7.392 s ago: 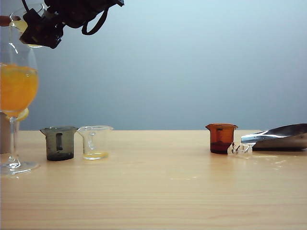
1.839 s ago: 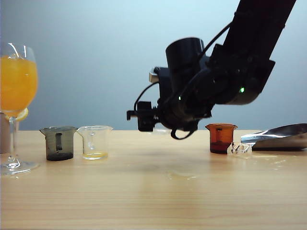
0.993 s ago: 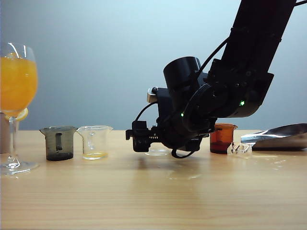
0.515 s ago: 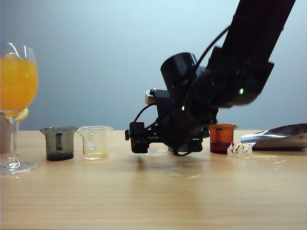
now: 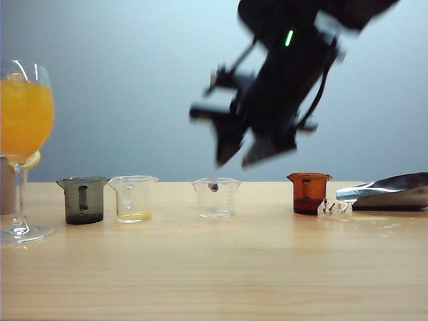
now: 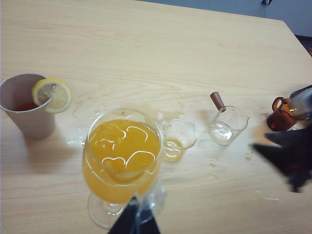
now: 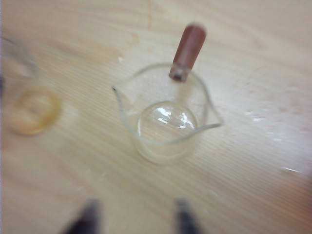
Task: Pick up the third measuring cup from the left, pour the pineapple juice inside into the goblet, and finally put the measuring cup back in its original place.
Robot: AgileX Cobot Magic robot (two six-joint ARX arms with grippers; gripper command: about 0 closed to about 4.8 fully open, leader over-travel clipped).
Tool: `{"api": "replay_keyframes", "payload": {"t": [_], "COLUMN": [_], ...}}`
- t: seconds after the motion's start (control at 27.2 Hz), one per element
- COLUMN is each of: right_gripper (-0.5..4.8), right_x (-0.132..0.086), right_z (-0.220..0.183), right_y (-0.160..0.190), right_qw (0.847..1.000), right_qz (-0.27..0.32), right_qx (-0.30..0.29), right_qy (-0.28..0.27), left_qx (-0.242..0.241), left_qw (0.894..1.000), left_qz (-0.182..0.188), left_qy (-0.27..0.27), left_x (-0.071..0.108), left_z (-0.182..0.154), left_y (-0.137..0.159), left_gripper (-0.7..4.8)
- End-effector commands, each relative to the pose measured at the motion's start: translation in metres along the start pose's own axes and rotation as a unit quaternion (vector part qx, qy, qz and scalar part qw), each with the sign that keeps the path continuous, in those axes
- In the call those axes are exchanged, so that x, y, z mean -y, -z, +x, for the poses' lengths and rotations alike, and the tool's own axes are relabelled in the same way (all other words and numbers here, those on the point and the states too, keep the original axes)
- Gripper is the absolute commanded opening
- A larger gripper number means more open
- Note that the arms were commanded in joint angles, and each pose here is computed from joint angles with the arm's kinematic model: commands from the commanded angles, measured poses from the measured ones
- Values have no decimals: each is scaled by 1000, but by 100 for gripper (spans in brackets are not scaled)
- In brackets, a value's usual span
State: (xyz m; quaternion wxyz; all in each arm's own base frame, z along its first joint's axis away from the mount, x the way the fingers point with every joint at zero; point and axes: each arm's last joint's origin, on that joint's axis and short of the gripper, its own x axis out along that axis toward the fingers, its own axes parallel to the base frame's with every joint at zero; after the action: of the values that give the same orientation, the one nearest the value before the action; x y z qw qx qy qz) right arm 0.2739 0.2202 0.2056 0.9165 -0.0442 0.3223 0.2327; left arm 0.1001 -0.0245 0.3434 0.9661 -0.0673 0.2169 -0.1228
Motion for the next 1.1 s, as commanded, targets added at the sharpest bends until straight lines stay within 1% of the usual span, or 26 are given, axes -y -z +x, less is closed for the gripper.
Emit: {"api": "replay_keyframes", "payload": {"t": [0.04,0.15,0.22,0.29,0.44,0.48,0.59,0.66,0.7,0.77,0.85,0.88,0.99,1.1], "right_gripper": [-6,-1,-1,-1,-1,-1,-1,-1,-1,-1,-1,-1,-1,-1], "right_x": [1,5,8,12,20,22,29,36,39,43,46,48,48,49], "right_z": [-53,-96,-121,-149,-193,-200,-216,-223,-225,-227,-228,-229,-232,-234], "right_y": [-16,-26,-31,-34,-30,-27,-11,9,21,35,45,52,57,57], "right_qw": [1000,999,998,995,983,980,973,968,963,958,956,955,954,953], "right_qz": [-4,-8,-25,-48,-98,-102,-99,-90,-84,-74,-68,-65,-64,-62], "right_qx": [4,35,59,91,157,170,206,233,253,272,276,278,283,287], "right_qy": [-13,-17,-17,-4,15,18,22,32,40,58,74,82,72,72], "left_qx": [24,37,48,59,81,89,111,137,163,189,205,216,241,248], "left_qw": [1000,999,999,998,997,996,994,990,987,982,979,976,970,967], "left_qz": [4,1,3,4,8,8,9,11,11,10,8,13,28,51], "left_qy": [5,9,11,12,4,4,5,8,4,-5,-12,-13,-14,-10], "left_x": [1,1,2,2,0,-1,-3,-6,-9,-12,-14,-16,-19,-20], "left_z": [-9,-17,-22,-28,-35,-36,-34,-30,-27,-22,-18,-12,-2,5], "left_y": [-2,0,1,3,12,15,29,44,53,63,72,82,96,102], "left_gripper": [-6,-6,-6,-6,-6,-6,-6,-6,-6,-6,-6,-6,-6,-6]}}
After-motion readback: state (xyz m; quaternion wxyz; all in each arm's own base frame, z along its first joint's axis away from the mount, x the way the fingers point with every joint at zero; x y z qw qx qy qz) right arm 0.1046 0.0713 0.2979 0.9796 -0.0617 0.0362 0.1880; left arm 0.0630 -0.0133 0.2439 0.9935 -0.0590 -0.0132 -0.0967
